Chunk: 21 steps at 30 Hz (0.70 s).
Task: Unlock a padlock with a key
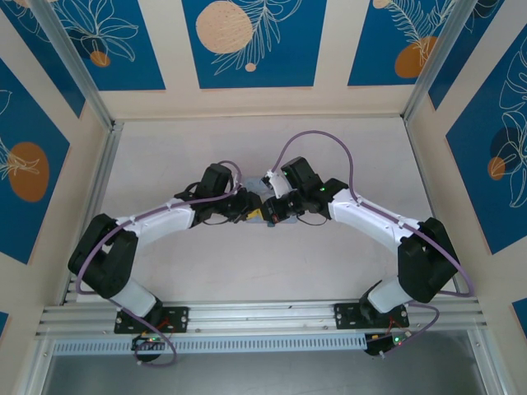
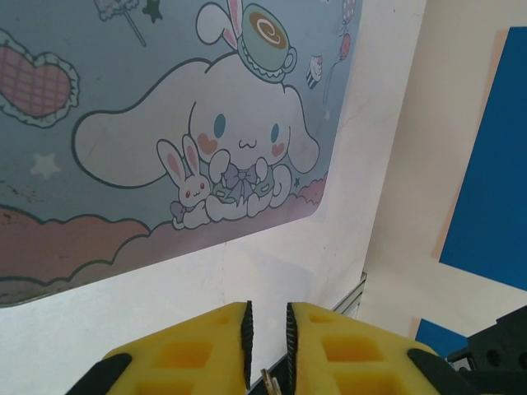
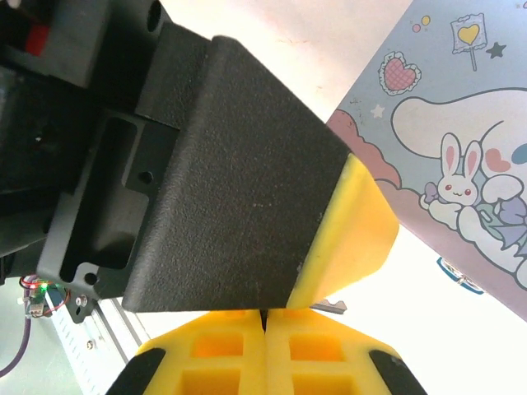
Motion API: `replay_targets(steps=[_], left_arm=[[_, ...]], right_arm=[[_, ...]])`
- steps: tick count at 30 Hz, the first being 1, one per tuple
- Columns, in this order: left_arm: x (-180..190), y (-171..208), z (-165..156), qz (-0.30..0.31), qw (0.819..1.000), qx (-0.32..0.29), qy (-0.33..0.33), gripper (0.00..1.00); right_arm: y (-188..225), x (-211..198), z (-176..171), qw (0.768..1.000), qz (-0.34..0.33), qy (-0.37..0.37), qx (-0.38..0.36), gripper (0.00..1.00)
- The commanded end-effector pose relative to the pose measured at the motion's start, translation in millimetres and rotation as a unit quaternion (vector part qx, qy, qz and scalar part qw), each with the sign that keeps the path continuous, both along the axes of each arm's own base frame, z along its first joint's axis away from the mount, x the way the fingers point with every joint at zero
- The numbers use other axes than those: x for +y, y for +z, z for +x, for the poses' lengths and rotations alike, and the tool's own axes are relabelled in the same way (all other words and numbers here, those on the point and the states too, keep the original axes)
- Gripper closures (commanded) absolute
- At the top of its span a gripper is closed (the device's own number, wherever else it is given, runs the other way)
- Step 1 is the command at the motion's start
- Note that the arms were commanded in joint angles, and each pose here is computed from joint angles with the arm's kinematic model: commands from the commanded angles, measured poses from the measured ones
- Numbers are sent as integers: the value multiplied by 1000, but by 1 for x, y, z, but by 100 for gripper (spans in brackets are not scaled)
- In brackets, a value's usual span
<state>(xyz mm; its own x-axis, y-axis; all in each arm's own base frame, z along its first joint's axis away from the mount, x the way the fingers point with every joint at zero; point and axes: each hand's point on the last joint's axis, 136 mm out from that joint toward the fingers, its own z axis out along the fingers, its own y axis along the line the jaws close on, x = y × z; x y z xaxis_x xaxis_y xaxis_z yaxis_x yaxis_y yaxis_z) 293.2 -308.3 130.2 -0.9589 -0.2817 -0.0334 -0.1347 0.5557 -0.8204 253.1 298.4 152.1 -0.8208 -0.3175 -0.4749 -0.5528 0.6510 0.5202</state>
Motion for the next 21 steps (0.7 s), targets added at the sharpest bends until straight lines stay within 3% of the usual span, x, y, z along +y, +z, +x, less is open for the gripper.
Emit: replay_targets(steps=[1,5,11,15,18,21], left_arm=[[-5,2,-1,8,1000,-6,-11,86],[-4,2,1,12,1000,-9,-10,99],[0,4,5,35,999,-32,-12,100],[9,11,13,73,994,-76,-11,100],[15,20,20,93,989,-114,-11,100],[19,28,26,108,983,-147,-9,100]], right_arm=[[-2,1,-1,1000,-4,7,0,100],[-4,-1,-1,1000,-6,3,2,100],[1,-9,0,1000,7,-15,11,100],[15,-22,0,997,58,-50,31,59],[25,-34,1,990,100,-90,46,49],[29,-41,5,980,133,-134,70,46]])
